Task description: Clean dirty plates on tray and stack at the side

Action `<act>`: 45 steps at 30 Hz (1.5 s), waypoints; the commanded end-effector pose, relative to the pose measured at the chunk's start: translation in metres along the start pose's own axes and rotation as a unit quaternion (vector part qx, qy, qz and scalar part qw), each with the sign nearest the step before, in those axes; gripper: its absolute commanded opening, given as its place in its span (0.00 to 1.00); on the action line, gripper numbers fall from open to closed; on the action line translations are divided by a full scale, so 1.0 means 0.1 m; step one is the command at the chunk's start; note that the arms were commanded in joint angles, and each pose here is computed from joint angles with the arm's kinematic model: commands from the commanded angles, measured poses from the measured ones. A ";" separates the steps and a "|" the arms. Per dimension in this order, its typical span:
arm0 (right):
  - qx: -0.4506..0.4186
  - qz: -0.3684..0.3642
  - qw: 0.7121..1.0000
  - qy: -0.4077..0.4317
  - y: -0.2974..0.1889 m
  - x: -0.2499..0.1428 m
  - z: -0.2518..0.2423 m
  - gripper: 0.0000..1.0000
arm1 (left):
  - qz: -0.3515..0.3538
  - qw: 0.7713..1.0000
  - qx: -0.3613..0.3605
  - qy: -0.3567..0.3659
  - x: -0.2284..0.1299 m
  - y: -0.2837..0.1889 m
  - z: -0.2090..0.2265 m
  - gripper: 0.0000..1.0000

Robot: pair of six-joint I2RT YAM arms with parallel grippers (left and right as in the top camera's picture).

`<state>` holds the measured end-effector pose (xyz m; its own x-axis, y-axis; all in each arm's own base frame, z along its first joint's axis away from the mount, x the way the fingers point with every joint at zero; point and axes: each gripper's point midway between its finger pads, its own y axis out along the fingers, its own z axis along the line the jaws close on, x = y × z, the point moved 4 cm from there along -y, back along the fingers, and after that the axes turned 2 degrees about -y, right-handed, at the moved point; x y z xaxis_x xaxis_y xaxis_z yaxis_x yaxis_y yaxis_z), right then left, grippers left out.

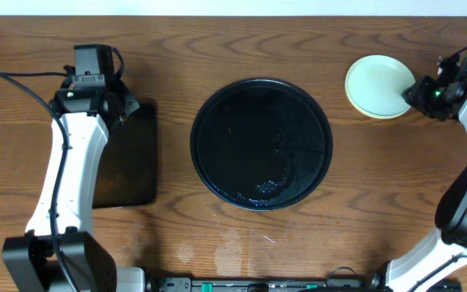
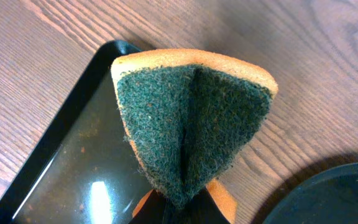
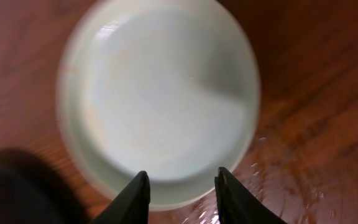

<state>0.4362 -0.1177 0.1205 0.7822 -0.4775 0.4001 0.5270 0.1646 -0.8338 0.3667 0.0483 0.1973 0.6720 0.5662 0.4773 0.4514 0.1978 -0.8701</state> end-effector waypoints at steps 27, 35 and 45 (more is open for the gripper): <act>0.097 -0.047 0.981 -0.161 -0.75 -0.22 1.49 0.77 | 0.212 0.973 0.027 -0.085 -0.48 0.89 0.37 0.65; 0.110 -0.089 0.974 -0.175 -1.22 -0.22 1.61 0.79 | 0.087 0.993 -0.047 -0.072 0.05 0.22 0.20 0.64; 0.079 -0.116 0.966 -0.215 -2.00 -0.60 1.63 0.80 | -0.025 0.991 -0.107 -0.074 0.33 -0.48 0.15 0.80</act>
<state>0.3624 0.0115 0.3005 0.7231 -0.1928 0.6633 0.6886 0.2758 -0.6706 0.3581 0.0684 0.2516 0.5582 0.6790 0.4768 0.6053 0.0598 -0.7938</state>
